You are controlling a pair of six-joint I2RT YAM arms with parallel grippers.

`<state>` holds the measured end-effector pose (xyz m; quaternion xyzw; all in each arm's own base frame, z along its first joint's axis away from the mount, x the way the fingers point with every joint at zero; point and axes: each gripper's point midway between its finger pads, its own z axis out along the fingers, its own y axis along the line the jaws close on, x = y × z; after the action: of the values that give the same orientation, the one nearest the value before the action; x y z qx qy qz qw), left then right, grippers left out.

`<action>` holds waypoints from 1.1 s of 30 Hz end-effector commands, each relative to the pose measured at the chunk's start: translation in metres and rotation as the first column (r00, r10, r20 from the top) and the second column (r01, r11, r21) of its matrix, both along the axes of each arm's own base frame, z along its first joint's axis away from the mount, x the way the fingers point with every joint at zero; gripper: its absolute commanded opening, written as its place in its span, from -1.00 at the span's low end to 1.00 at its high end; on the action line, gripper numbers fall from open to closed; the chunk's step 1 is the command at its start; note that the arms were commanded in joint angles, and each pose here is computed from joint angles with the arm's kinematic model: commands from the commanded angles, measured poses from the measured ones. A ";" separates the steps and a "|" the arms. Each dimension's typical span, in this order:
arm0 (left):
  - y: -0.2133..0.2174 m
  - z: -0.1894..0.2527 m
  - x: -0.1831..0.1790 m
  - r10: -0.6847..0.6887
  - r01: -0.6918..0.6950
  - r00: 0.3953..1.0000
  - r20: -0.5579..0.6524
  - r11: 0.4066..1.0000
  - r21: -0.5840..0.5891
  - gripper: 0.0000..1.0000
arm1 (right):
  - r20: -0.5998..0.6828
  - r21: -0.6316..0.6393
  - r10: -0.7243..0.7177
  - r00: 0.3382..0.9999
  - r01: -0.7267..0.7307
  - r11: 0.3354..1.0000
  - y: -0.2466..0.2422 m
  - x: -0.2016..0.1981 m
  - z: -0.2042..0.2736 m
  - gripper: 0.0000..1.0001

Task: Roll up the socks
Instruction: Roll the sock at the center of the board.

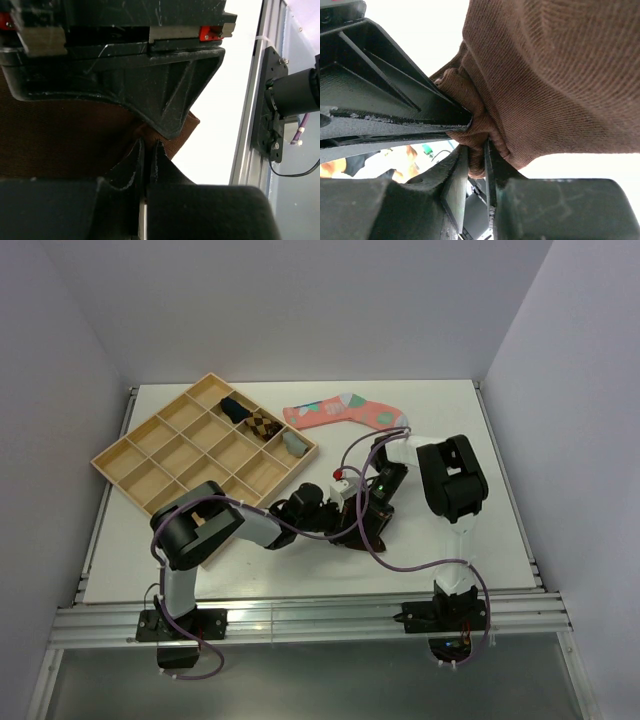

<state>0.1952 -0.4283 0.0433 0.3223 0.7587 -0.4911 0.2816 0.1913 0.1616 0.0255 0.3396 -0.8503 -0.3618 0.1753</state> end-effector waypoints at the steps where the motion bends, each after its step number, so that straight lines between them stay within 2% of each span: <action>1: 0.003 -0.026 -0.031 -0.061 0.065 0.995 -0.081 0.997 0.040 -0.99 | 0.198 0.014 0.004 0.980 -0.007 1.000 0.003 0.033 -0.016 -0.50; 5: 0.008 -0.029 -0.035 -0.054 0.057 0.995 -0.088 0.998 0.035 -0.99 | 0.289 0.059 -0.062 0.955 0.046 0.997 0.009 0.056 0.008 -0.27; 8: 0.013 -0.033 -0.038 -0.050 0.055 0.994 -0.097 0.998 0.044 -0.99 | 0.338 0.093 -0.138 0.931 0.113 0.989 0.006 0.084 0.025 -0.17; 15: 0.014 -0.033 -0.040 -0.051 0.055 0.994 -0.096 0.998 0.038 -0.99 | 0.403 0.075 -0.240 0.883 0.229 0.970 0.002 0.126 0.021 -0.12; 26: 0.013 -0.032 -0.040 -0.060 0.064 0.993 -0.099 0.997 0.037 -0.99 | 0.394 0.000 -0.172 0.903 0.187 0.982 0.015 0.115 -0.003 0.05; 33: 0.014 -0.032 -0.041 -0.059 0.064 0.993 -0.100 0.997 0.038 -0.99 | 0.408 -0.045 -0.127 0.904 0.159 0.986 0.016 0.105 -0.011 0.08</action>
<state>0.1759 -0.4281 0.0431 0.3204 0.7425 -0.5189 0.2771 0.2968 0.1805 0.0222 0.3298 -0.8995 -0.2863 -0.0138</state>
